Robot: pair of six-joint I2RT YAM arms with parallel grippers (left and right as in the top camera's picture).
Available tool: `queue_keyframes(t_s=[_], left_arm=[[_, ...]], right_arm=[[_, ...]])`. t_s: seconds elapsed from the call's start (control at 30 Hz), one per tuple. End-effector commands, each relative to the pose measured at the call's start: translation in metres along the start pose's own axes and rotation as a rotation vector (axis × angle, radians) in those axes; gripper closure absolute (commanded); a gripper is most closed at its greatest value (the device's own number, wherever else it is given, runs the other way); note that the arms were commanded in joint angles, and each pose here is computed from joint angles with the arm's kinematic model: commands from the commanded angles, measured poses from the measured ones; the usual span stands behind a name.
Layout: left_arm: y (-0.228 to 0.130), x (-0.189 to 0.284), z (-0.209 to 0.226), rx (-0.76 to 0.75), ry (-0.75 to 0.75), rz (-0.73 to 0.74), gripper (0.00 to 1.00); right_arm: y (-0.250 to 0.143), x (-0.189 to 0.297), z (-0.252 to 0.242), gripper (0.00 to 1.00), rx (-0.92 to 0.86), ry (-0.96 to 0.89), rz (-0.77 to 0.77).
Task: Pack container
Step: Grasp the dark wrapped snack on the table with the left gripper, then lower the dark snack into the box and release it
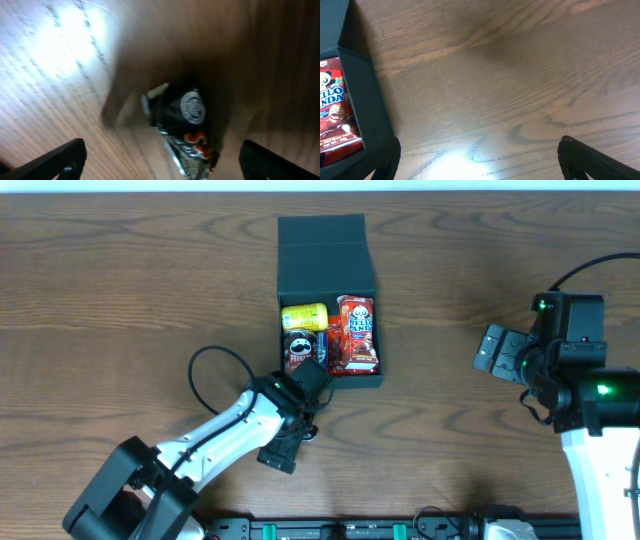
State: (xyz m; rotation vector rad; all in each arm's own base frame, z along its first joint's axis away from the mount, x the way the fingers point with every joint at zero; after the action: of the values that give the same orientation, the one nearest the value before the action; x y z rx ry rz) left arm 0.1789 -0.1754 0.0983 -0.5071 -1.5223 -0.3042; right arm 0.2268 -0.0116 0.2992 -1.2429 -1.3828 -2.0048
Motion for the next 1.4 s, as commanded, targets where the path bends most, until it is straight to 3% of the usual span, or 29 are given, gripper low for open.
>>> queue_keyframes(t_s=[0.0, 0.1, 0.17, 0.27, 0.33, 0.53, 0.6, 0.93, 1.03, 1.2, 1.37], left_arm=[[0.005, -0.005, 0.0, 0.018, 0.003, -0.042, 0.08], [0.006, -0.008, -0.001, 0.018, 0.006, -0.051, 0.16], [0.006, -0.01, -0.002, 0.018, 0.003, -0.05, 0.3], [0.006, -0.01, -0.003, 0.018, 0.002, -0.05, 0.41], [0.006, -0.01, -0.003, 0.018, 0.001, -0.05, 0.57], [0.006, -0.01, -0.003, 0.017, -0.002, -0.049, 0.8], [0.005, -0.009, -0.003, 0.005, -0.002, -0.041, 0.94], [-0.008, 0.02, -0.015, -0.291, -0.128, 0.044, 0.94], [-0.019, 0.052, -0.017, -0.478, -0.257, 0.086, 0.94], [-0.037, 0.105, -0.015, -0.838, -0.456, 0.02, 0.94], [-0.038, 0.144, -0.016, -1.132, -0.404, -0.047, 0.94]], right_arm=[[0.0, 0.001, -0.002, 0.01, -0.015, -0.002, -0.002], [-0.001, 0.001, -0.002, 0.01, -0.012, -0.004, 0.001], [-0.001, 0.001, -0.002, 0.01, -0.011, -0.005, 0.004], [-0.001, 0.001, -0.002, 0.01, -0.011, -0.005, 0.004], [-0.001, 0.001, -0.002, 0.01, -0.012, -0.006, 0.004], [-0.001, 0.001, -0.002, 0.01, -0.011, -0.005, 0.004], [-0.001, 0.001, -0.002, 0.01, -0.012, -0.005, 0.003], [0.0, 0.001, -0.002, 0.01, -0.012, -0.004, -0.002], [0.0, 0.001, -0.002, 0.01, -0.013, -0.003, -0.004], [0.001, 0.001, -0.002, 0.01, -0.013, -0.001, -0.007], [0.001, 0.001, -0.001, 0.01, -0.014, 0.0, -0.01]])
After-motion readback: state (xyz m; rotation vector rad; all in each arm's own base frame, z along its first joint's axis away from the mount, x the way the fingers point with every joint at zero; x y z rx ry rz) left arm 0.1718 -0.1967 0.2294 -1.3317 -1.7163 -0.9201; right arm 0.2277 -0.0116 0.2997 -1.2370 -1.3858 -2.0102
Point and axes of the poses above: each gripper's point midway between its finger pads, its own x axis back along the fingers, its own z axis along the line the jaws close on, y = z × x, the point moved 9 cm from there along x, back along the fingers, and after that the axes turned 8 degrees about -x, right-handed, at the moved point
